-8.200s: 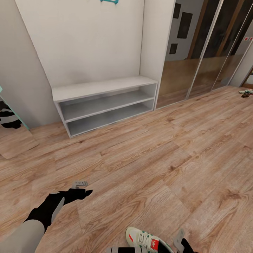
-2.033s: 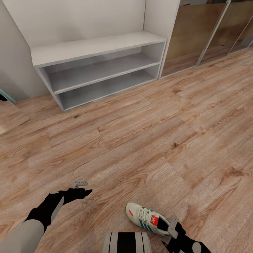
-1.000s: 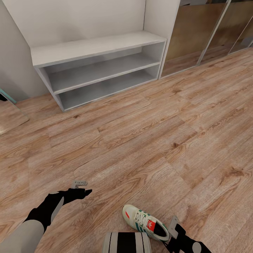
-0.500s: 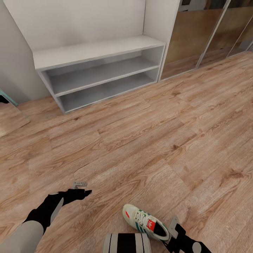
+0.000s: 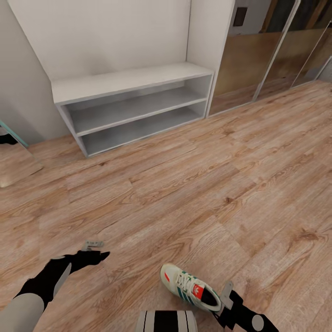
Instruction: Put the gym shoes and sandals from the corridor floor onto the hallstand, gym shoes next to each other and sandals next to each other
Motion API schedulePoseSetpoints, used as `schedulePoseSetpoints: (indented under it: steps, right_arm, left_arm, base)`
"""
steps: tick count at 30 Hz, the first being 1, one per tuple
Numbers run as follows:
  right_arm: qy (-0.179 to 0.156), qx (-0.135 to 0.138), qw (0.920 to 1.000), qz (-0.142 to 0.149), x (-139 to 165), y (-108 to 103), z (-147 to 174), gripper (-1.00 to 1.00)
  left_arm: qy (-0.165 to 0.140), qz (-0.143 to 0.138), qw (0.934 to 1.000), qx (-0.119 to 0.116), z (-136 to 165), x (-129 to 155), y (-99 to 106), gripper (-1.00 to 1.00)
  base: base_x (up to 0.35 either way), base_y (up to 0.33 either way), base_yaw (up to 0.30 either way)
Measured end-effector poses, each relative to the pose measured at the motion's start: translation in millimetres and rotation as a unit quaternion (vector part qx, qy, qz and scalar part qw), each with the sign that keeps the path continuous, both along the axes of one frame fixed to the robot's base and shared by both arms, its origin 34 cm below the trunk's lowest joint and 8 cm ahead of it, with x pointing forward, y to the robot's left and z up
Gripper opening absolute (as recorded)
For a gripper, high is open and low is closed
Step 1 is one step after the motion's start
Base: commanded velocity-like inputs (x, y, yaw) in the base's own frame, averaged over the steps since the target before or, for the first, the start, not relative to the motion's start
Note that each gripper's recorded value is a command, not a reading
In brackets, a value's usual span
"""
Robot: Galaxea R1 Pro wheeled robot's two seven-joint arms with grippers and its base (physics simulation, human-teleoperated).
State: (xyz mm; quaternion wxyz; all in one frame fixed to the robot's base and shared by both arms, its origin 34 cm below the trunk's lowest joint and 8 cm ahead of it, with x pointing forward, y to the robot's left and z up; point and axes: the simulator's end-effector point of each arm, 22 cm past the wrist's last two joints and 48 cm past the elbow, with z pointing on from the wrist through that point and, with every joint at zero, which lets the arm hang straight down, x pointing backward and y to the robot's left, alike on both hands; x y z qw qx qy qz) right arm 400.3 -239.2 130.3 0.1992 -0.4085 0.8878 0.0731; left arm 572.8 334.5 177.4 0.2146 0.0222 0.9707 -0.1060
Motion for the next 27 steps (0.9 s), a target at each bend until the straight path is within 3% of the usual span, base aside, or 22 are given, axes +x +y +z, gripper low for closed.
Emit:
schedulePoseSetpoints:
  steps: [6,8,13,20,27]
  right_arm:
    - [-0.013,0.000,0.9999,0.000,9.8,0.5,8.9,-1.00]
    - [-0.023,0.019,0.9985,-0.046,21.7,-0.8,15.9,-1.00]
    - [-0.047,0.036,0.9920,-0.112,43.7,-14.5,30.9,-1.00]
    - [-0.078,0.044,0.9825,-0.163,67.5,-34.7,51.8,-1.00]
    - [-0.112,0.046,0.9744,-0.189,90.3,-50.2,75.5,-1.00]
  left_arm:
    - [-0.024,-0.004,0.9997,0.006,9.7,-0.2,4.2,1.00]
    - [-0.037,0.004,0.9992,0.015,1.4,-32.5,13.8,1.00]
    - [-0.063,0.032,0.9972,0.023,10.3,-40.5,30.3,1.00]
    - [-0.087,0.041,0.9949,0.031,20.6,-56.9,39.6,1.00]
    - [-0.116,0.043,0.9915,0.040,28.4,-71.6,43.7,1.00]
  base:
    - [0.000,0.000,0.000]
    - [0.000,0.000,0.000]
    - [0.000,0.000,0.000]
    - [0.000,0.000,0.000]
    - [0.000,0.000,0.000]
